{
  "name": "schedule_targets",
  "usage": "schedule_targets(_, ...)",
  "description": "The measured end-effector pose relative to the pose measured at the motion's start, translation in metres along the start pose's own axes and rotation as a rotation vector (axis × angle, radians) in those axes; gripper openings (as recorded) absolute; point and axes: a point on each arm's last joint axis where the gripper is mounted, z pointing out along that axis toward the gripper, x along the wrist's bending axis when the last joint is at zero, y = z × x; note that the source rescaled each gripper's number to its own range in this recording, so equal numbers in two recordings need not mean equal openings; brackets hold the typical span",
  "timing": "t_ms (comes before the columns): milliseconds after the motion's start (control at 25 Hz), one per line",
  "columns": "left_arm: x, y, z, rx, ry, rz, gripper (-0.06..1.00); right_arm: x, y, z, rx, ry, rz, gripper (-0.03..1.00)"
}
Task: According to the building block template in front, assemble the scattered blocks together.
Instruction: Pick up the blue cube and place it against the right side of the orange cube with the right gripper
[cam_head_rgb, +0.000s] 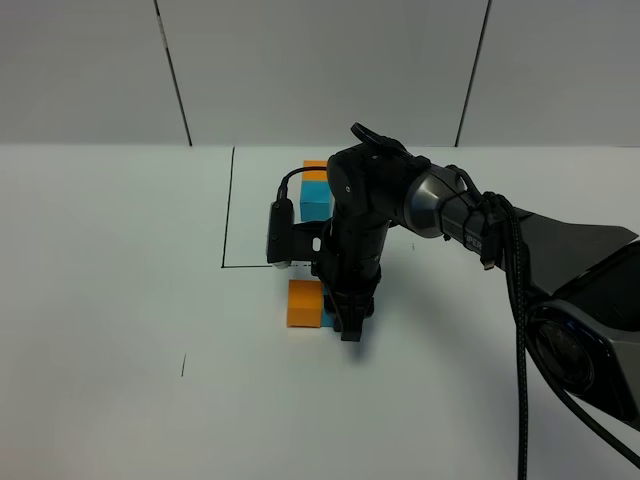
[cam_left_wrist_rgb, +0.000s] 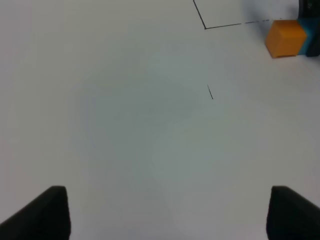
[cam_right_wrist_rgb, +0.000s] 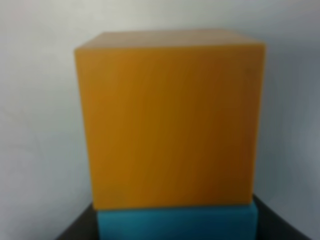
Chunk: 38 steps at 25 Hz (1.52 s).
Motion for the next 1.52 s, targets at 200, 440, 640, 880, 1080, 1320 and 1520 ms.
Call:
schedule_targets(200, 0.000, 0.000, 0.000, 0.000, 0.000, 0.000, 0.68, 0.001, 0.001, 0.000, 0.001, 0.011, 0.005, 0.23)
schedule_targets(440, 0.000, 0.000, 0.000, 0.000, 0.000, 0.000, 0.68, 0.003, 0.003, 0.000, -0.001, 0.005, 0.036, 0.76)
schedule_targets(640, 0.000, 0.000, 0.000, 0.000, 0.000, 0.000, 0.68, 0.000, 0.003, -0.005, 0.008, -0.026, 0.070, 0.97)
schedule_targets(880, 0.000, 0.000, 0.000, 0.000, 0.000, 0.000, 0.68, 0.001, 0.003, -0.033, 0.002, -0.037, 0.090, 0.98)
schedule_targets(1080, 0.000, 0.000, 0.000, 0.000, 0.000, 0.000, 0.68, 0.004, 0.002, -0.055, -0.001, -0.042, 0.143, 0.98)
schedule_targets(1320, 0.000, 0.000, 0.000, 0.000, 0.000, 0.000, 0.68, 0.009, 0.000, -0.092, -0.020, -0.061, 0.206, 0.98)
schedule_targets(1520, 0.000, 0.000, 0.000, 0.000, 0.000, 0.000, 0.68, 0.016, -0.002, -0.126, -0.061, -0.099, 0.250, 0.98)
